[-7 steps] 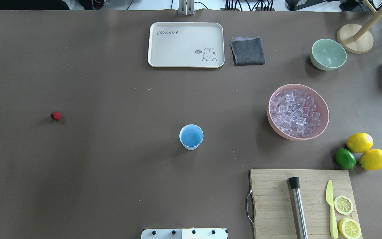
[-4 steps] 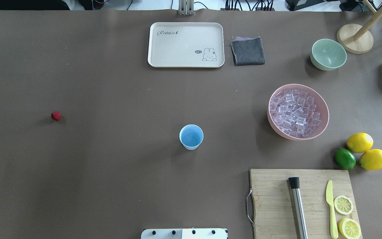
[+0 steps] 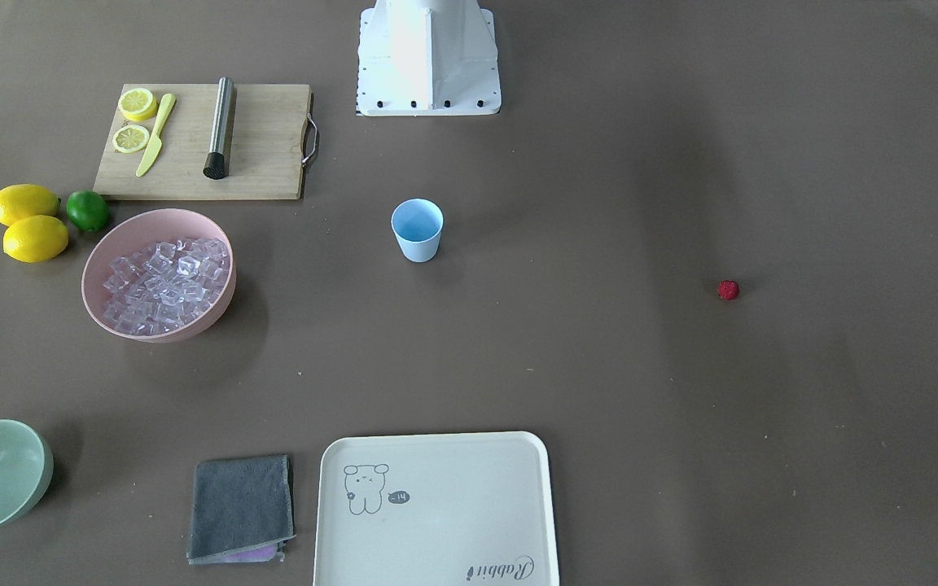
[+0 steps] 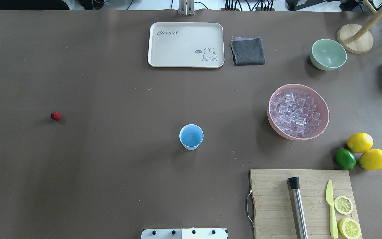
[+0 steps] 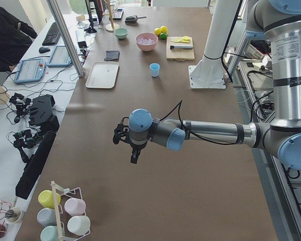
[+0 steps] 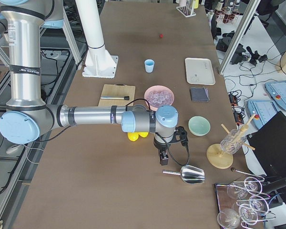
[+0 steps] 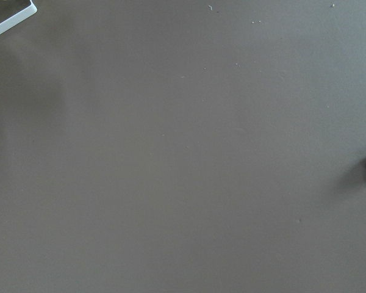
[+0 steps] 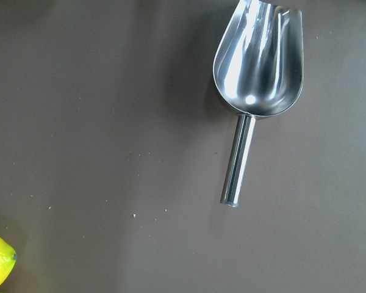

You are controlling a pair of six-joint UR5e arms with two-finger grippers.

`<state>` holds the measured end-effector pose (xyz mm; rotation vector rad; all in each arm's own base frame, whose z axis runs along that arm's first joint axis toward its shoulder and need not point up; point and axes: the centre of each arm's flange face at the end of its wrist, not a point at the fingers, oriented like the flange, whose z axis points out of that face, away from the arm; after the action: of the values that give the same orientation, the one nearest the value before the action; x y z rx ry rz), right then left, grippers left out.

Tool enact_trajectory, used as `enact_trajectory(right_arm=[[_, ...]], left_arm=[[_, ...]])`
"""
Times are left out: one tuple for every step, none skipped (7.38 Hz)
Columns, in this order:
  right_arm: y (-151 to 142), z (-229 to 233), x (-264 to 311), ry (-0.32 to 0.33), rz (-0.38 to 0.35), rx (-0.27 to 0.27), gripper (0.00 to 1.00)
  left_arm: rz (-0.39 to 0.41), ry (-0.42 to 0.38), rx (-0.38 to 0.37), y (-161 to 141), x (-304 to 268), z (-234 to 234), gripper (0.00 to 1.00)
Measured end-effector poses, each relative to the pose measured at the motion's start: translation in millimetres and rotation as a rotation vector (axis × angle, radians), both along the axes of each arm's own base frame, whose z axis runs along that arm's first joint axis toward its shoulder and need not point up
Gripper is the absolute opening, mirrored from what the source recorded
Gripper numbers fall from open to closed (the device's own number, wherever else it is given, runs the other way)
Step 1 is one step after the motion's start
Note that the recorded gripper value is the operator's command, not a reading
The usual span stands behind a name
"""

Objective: Put ice and strawberries in cup

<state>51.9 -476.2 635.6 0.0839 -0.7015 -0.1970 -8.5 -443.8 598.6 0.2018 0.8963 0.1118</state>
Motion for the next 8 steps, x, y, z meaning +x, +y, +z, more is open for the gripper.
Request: enact_trajectory(right_arm=[[1, 2, 0, -0.002, -0.002, -0.003, 1.0], [1, 2, -1, -0.006, -0.003, -0.005, 1.0], [2, 2, -1, -0.011, -0.004, -0.005, 1.0], [2, 2, -2, -0.016, -0.008, -0.004, 1.0], [3, 3, -3, -0.019, -0.011, -0.003, 1.0], [4, 2, -5, -0.026, -0.015, -0.004, 1.0], [5, 1, -8, -0.044, -0.019, -0.004, 1.0], [5, -1, -12, -0.073, -0.022, -0.006, 1.0]], left_arm=[[0.0, 0.006, 0.001, 0, 0, -2, 0.97], [0.0, 0.009, 0.002, 1, 0, -3, 0.97], [0.001, 0.01, 0.006, 2, 0, -4, 0.97], [0.001, 0.013, 0.018, 2, 0, -9, 0.97], [0.002, 0.019, 0.033, 1, 1, -16, 0.97], [0.005, 0.028, 0.042, 1, 1, -21, 0.97], [0.008, 0.036, 0.04, 2, 2, -21, 0.97], [0.01, 0.041, 0.032, 3, 2, -18, 0.98]])
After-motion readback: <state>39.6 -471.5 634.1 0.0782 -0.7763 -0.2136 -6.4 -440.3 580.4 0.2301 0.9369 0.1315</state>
